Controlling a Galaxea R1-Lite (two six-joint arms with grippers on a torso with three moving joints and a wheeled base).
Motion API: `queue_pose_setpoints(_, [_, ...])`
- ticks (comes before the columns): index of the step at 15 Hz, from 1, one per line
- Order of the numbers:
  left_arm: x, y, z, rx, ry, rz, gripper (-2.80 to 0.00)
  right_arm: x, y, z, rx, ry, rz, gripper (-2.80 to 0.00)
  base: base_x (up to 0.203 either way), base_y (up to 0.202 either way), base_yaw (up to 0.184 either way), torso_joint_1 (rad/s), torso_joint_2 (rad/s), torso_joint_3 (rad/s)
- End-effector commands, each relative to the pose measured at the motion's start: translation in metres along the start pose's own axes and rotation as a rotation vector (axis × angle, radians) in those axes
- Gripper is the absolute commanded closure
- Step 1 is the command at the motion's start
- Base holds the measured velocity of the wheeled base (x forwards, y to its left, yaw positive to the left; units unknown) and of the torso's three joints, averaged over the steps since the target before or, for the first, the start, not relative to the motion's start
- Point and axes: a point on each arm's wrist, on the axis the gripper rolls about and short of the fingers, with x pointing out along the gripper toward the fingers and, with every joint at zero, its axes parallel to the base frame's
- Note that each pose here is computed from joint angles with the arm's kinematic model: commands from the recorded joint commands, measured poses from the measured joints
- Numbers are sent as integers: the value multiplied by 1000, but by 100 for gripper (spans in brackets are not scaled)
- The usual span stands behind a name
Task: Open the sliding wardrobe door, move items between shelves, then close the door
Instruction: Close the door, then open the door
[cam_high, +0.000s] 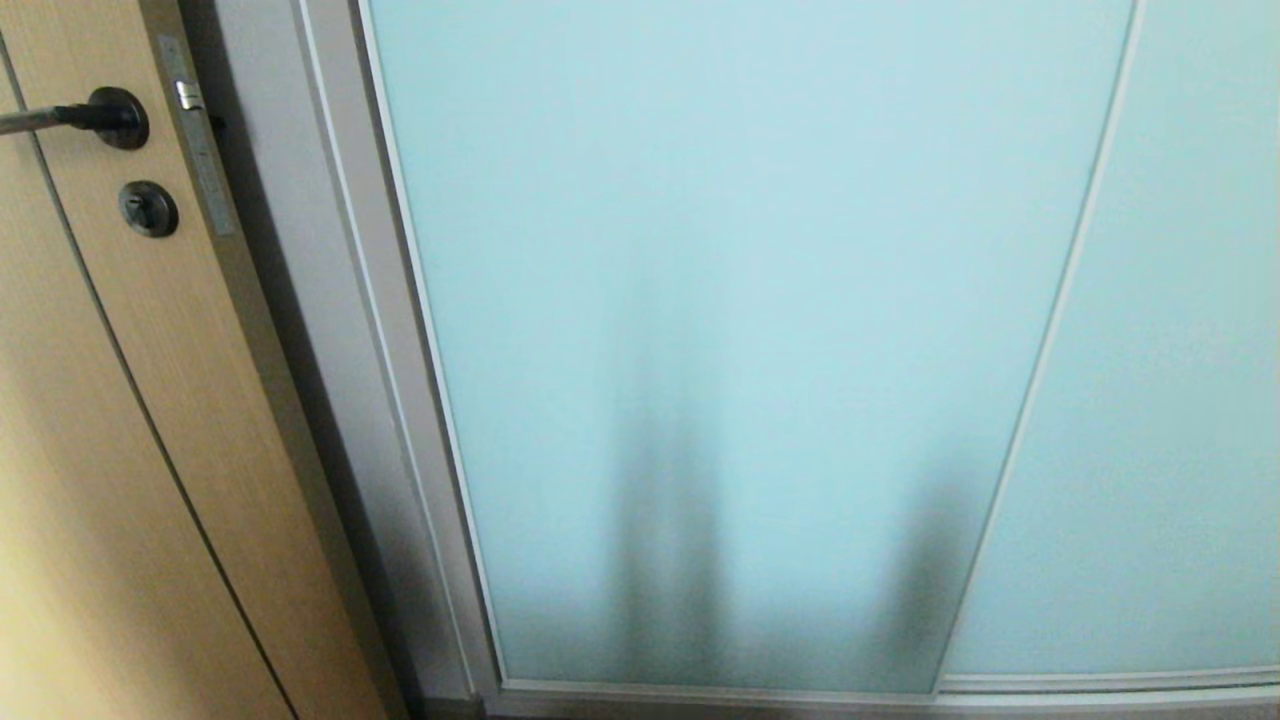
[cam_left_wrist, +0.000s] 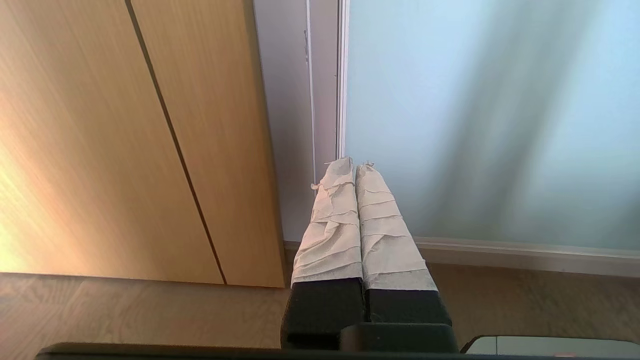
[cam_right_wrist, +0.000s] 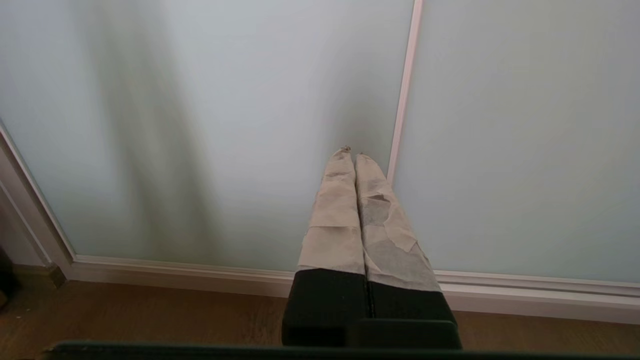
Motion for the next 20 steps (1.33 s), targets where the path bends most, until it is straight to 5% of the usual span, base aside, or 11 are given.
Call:
queue_pose_setpoints(1, [0,0,0,4,6,11,0,0,0,0,0,-1,1,0,0,0,0,0,0,0])
queue_pose_setpoints(3, [-6,1,18,23,-63,28,0,0,0,0,0,-1,1,0,0,0,0,0,0,0])
queue_pose_setpoints(7, [-12,3,124,38,-246,59,0,0,0,0,0,-1,1,0,0,0,0,0,0,0])
queue_pose_setpoints(11, [59,6,210,24,-339,137,0,0,0,0,0,-1,1,0,0,0,0,0,0,0])
queue_pose_setpoints(14, [128,8,242,13,-415,180,0,0,0,0,0,-1,1,0,0,0,0,0,0,0])
queue_pose_setpoints(20, [253,10,252,0,-414,231,0,0,0,0,0,-1,1,0,0,0,0,0,0,0])
